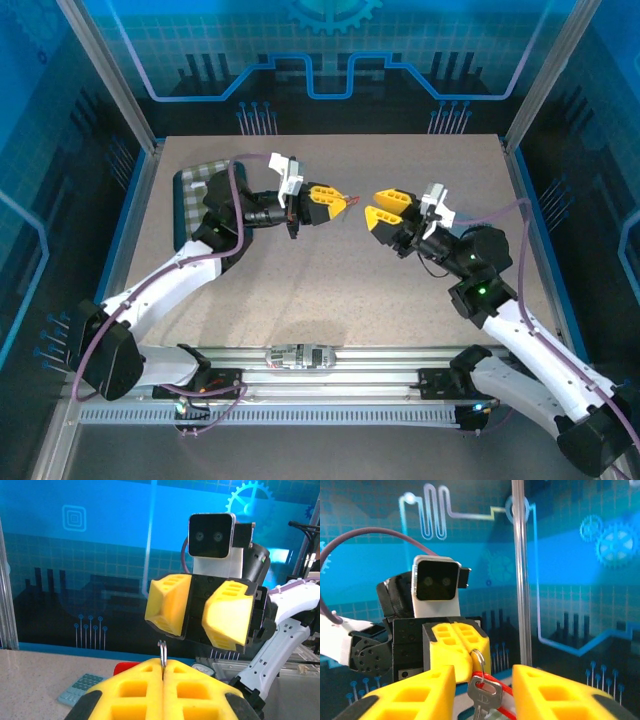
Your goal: Remove the keys from the keyring
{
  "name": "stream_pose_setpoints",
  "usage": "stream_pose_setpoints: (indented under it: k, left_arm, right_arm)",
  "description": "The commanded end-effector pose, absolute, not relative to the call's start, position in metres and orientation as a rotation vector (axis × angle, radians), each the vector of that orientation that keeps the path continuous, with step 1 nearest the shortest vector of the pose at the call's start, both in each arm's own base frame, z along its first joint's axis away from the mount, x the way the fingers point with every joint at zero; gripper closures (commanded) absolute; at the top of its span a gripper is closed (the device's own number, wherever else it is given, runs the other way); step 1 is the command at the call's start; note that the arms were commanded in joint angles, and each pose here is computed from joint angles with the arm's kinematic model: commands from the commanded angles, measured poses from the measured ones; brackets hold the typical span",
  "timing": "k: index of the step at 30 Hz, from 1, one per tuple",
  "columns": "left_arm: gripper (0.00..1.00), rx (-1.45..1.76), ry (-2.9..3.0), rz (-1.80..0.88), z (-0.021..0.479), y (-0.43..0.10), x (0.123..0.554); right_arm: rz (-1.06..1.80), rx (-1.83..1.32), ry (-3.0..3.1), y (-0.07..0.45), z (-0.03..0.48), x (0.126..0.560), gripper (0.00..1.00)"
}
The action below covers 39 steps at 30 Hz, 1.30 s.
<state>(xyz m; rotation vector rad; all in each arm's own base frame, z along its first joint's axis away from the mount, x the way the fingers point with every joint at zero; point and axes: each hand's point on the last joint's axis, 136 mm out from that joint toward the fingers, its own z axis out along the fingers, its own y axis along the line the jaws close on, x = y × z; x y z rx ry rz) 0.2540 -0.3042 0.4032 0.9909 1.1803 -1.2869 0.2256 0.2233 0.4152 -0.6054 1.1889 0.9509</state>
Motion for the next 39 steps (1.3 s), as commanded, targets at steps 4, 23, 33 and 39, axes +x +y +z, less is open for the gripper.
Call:
stream_pose_setpoints:
  k: [4, 23, 33, 39]
  left_arm:
    - [1.00, 0.966, 1.090, -1.239, 0.416, -0.299, 0.255]
    - [1.00, 0.988, 1.059, -1.281, 0.421, -0.298, 0.245]
    - [1.00, 0.990, 1.052, -1.289, 0.421, -0.298, 0.243]
    - [1.00, 0.988, 1.058, -1.270, 0.418, -0.297, 0.243]
  right_arm:
    - [1.030, -0.665, 1.312, 0.235, 0.388, 0.225, 0.74]
    - [1.252, -0.740, 1.207, 0.262, 0.395, 0.226, 0.62]
    - [1.268, -0.724, 1.169, 0.263, 0.403, 0.228, 0.81]
    - [1.273, -0.716, 1.163, 0.262, 0.406, 0.227, 0.95]
